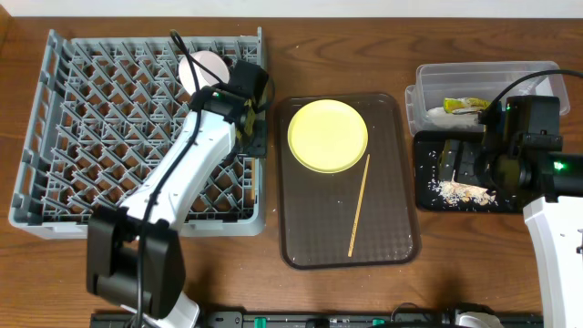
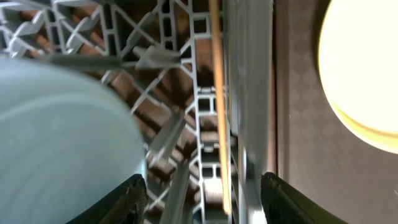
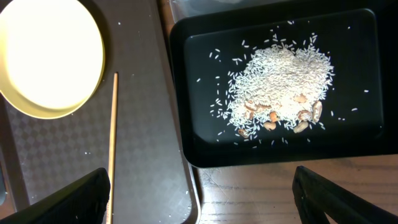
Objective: Sort waste into correct bins and load items into the dishwasher rack
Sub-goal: 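Insert the chopstick into the dish rack with the left gripper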
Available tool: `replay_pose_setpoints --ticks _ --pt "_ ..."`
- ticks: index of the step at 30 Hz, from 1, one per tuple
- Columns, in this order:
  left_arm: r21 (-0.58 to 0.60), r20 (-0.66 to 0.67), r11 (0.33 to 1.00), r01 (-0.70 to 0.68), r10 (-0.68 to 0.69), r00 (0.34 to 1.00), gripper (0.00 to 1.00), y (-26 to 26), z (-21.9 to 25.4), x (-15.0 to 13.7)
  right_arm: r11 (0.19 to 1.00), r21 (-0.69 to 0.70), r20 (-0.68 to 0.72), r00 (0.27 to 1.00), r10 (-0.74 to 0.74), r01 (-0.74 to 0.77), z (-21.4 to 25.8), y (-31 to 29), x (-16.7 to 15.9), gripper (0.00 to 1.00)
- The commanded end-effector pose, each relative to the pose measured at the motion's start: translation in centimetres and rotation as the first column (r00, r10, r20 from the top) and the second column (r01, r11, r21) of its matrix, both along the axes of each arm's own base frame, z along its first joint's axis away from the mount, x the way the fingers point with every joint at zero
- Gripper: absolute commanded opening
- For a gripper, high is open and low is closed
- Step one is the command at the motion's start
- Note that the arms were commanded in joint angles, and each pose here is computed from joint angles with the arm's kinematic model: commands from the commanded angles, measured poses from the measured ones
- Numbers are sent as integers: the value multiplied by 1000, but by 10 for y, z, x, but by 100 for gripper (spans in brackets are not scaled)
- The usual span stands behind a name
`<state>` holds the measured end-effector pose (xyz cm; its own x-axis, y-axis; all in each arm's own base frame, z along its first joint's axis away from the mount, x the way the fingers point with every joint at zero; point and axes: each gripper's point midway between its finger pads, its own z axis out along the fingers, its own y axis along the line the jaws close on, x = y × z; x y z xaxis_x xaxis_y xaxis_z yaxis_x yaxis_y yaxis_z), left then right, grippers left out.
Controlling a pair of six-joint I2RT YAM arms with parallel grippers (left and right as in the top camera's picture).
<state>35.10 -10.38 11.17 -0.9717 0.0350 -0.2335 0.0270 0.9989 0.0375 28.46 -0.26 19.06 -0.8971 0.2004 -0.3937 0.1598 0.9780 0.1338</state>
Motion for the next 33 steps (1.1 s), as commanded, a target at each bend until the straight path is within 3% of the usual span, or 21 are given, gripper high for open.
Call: replay_pose_setpoints --ticks 1,6,14,21,27,33 --pt "-27 66 1000 11 -10 998 61 2 35 -9 1000 -7 14 1000 -2 2 5 -3 2 92" --pt "-12 40 1000 7 -6 999 56 14 55 -38 1000 -7 19 1000 -2 2 5 -3 3 92" --pt "41 -50 996 -80 82 995 25 39 48 -60 1000 -7 18 1000 -2 3 5 -3 2 92" --pt "44 -45 993 -113 115 992 25 48 30 -55 1000 -6 17 1000 -2 3 5 -3 2 92" --pt "145 28 974 -172 170 985 25 76 26 -35 1000 -6 13 1000 -2 3 4 -3 1 92" --pt "101 141 977 -189 174 975 31 72 34 -7 1000 -6 9 1000 -2 2 4 -3 0 92"
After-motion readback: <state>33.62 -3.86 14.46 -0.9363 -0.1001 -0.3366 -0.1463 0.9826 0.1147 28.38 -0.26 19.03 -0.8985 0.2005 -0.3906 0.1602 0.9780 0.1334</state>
